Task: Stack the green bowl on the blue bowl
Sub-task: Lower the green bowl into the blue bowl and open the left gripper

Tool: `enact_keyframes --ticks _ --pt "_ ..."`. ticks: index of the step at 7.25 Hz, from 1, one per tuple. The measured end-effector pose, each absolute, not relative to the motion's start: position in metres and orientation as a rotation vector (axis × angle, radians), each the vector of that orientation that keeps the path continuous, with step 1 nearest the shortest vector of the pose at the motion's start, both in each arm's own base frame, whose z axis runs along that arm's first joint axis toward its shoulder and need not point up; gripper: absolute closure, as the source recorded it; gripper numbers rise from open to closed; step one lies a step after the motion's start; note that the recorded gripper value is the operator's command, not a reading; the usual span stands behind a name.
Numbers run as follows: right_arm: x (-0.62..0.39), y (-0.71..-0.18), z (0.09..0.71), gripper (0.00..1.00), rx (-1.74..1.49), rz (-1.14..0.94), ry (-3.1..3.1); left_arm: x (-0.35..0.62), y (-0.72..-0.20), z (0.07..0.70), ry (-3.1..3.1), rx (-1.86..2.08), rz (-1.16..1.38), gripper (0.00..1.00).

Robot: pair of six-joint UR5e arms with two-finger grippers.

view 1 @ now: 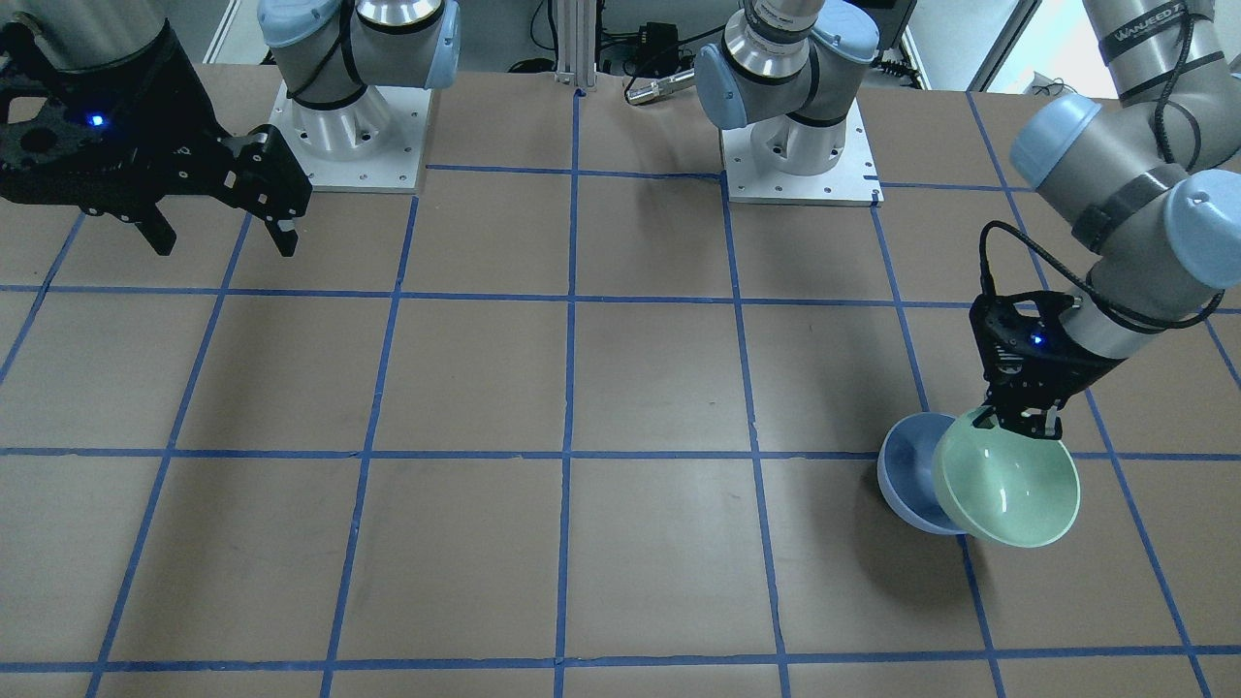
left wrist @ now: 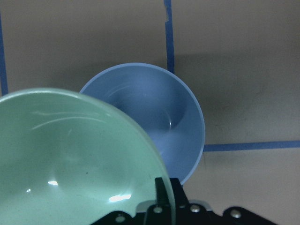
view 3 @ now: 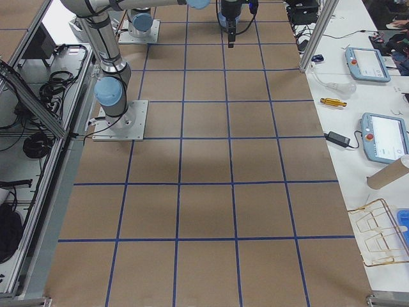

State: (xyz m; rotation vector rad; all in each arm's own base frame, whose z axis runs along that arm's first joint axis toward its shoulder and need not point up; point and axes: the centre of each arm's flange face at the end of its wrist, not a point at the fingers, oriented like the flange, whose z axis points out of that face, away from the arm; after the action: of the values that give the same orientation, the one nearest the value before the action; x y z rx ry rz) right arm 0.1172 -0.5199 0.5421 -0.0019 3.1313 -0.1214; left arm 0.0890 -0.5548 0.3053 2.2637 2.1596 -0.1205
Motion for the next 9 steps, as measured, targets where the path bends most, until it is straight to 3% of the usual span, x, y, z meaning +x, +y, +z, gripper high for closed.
enact_keyframes --ticks 2,3,4,7,9 --pt "0.117 -0.520 0.542 0.00 -0.002 -0.122 3.132 0.080 -0.547 0.287 2.186 2.266 -0.109 1.00" --pt "0.117 -0.520 0.542 0.00 -0.003 -0.122 3.133 0.079 -0.544 0.278 2.199 2.271 -0.101 0.14" --pt "0.117 -0.520 0.542 0.00 -0.003 -0.121 3.133 0.079 -0.543 0.272 2.206 2.267 -0.098 0.02" --pt "0.117 -0.520 0.541 0.00 -0.003 -0.119 3.133 0.084 -0.547 0.292 2.308 2.148 -0.103 0.02" --pt "0.117 -0.520 0.541 0.00 -0.003 -0.119 3.133 0.079 -0.554 0.355 2.492 2.004 -0.088 0.00"
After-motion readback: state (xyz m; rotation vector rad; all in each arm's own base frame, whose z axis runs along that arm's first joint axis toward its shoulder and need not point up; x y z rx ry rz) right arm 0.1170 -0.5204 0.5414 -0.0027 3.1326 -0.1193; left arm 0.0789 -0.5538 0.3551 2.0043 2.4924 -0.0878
